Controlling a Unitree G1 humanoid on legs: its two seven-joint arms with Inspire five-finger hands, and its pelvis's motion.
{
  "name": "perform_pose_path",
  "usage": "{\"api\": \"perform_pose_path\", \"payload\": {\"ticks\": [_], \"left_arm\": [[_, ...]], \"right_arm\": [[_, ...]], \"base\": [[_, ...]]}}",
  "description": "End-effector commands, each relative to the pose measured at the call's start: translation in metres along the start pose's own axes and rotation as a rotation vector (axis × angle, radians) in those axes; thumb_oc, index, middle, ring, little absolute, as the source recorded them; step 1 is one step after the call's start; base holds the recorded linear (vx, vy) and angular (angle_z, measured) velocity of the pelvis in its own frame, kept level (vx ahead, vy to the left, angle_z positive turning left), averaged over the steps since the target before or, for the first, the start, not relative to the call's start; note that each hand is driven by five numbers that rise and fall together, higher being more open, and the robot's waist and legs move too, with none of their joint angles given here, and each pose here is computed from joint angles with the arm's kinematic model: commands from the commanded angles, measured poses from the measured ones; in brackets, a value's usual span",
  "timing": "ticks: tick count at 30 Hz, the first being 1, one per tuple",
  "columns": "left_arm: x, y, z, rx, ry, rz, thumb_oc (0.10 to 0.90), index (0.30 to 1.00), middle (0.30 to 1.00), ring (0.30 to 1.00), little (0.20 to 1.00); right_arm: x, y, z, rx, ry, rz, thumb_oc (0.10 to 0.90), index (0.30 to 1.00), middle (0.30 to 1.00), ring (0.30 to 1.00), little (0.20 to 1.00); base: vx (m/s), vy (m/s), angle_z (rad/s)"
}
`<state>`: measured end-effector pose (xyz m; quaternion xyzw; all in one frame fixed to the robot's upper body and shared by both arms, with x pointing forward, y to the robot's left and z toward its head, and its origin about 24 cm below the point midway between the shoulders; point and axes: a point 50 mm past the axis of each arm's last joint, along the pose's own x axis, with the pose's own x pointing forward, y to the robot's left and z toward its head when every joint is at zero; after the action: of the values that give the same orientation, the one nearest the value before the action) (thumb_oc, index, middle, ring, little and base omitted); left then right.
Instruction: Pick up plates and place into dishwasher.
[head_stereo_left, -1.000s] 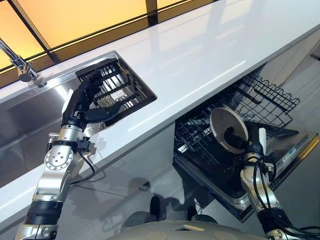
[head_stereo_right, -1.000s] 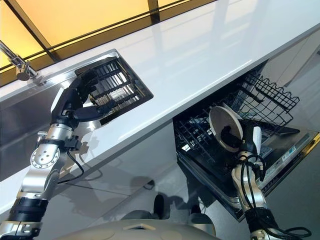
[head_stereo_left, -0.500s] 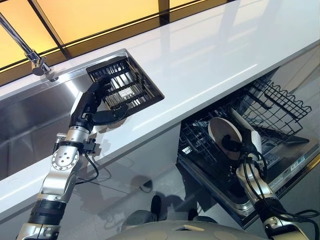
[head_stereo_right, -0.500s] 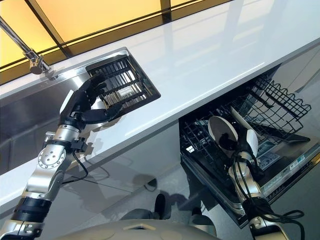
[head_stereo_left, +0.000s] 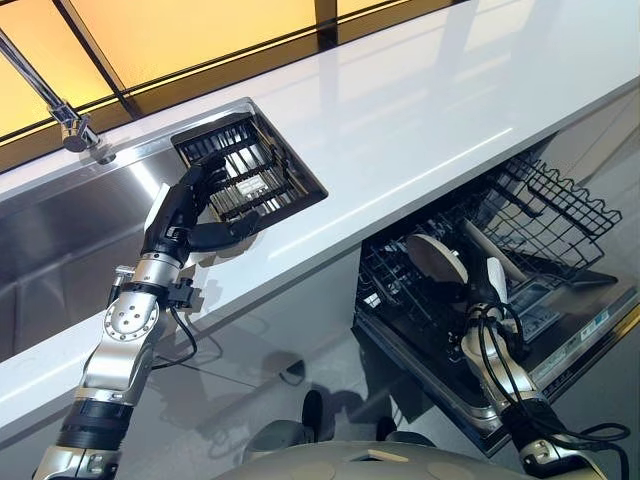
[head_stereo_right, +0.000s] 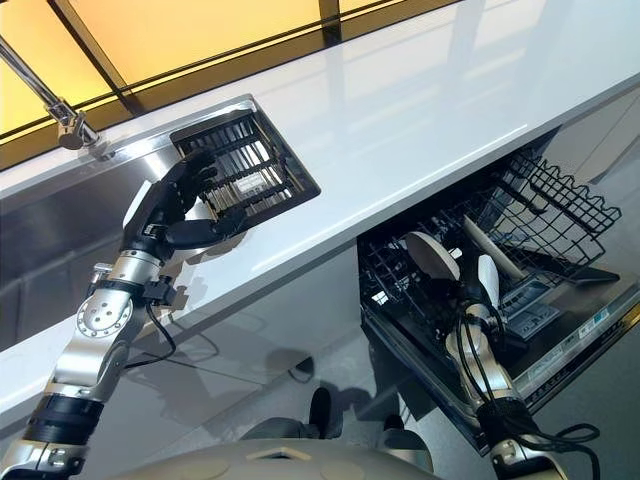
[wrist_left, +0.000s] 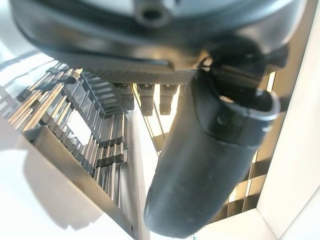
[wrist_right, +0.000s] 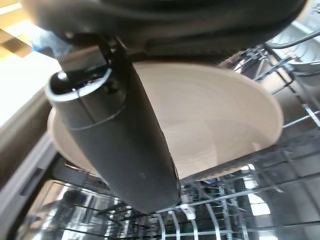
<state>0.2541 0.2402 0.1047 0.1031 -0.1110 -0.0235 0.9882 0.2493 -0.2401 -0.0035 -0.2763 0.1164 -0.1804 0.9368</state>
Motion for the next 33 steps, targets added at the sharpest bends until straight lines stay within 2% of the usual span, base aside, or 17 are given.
{"api": "perform_pose_path", "payload": {"ticks": [1,7,15,17,19,23,27,33], "left_arm": [[0.021,0.01,0.044,0.001,-0.254,0.039,0.8,0.9,0.9,0.9,0.9],[0.02,0.012,0.045,0.013,-0.257,0.049,0.8,0.9,0.9,0.9,0.9],[0.014,0.023,0.046,0.036,-0.264,0.087,0.8,0.9,0.9,0.9,0.9],[0.013,0.027,0.047,0.04,-0.265,0.097,0.8,0.9,0.9,0.9,0.9],[0.009,0.03,0.045,0.047,-0.262,0.112,0.8,0.9,0.9,0.9,0.9],[0.007,0.037,0.042,0.051,-0.253,0.139,0.8,0.9,0.9,0.9,0.9],[0.008,0.039,0.042,0.046,-0.245,0.151,0.8,0.9,0.9,0.9,0.9],[0.013,0.037,0.045,0.052,-0.247,0.147,0.8,0.9,0.9,0.9,0.9]], "right_arm": [[0.007,-0.023,0.07,0.091,-0.36,-0.113,0.8,0.9,0.9,0.9,0.9],[0.003,-0.04,0.088,0.209,-0.446,-0.167,0.8,0.9,0.9,0.9,0.9],[-0.01,-0.057,0.094,0.417,-0.508,-0.122,0.8,0.9,0.9,0.9,0.9],[-0.012,-0.06,0.092,0.501,-0.507,-0.062,0.8,0.9,0.9,0.9,0.9],[-0.017,-0.061,0.086,0.693,-0.489,-0.025,0.8,0.9,0.9,0.9,0.9],[-0.021,-0.073,0.068,0.818,-0.454,-0.196,0.8,0.9,0.9,0.9,0.9],[-0.021,-0.074,0.044,0.874,-0.344,-0.332,0.8,0.9,0.9,0.9,0.9],[-0.015,-0.066,0.027,0.814,-0.23,-0.346,0.8,0.9,0.9,0.9,0.9]], "base": [[-0.02,0.012,-0.03],[-0.02,0.006,-0.04],[-0.03,0.004,-0.11],[-0.03,-0.003,-0.09],[-0.03,-0.014,-0.16],[-0.01,-0.011,-0.16],[0.01,-0.015,-0.17],[0.03,-0.047,-0.05]]}}
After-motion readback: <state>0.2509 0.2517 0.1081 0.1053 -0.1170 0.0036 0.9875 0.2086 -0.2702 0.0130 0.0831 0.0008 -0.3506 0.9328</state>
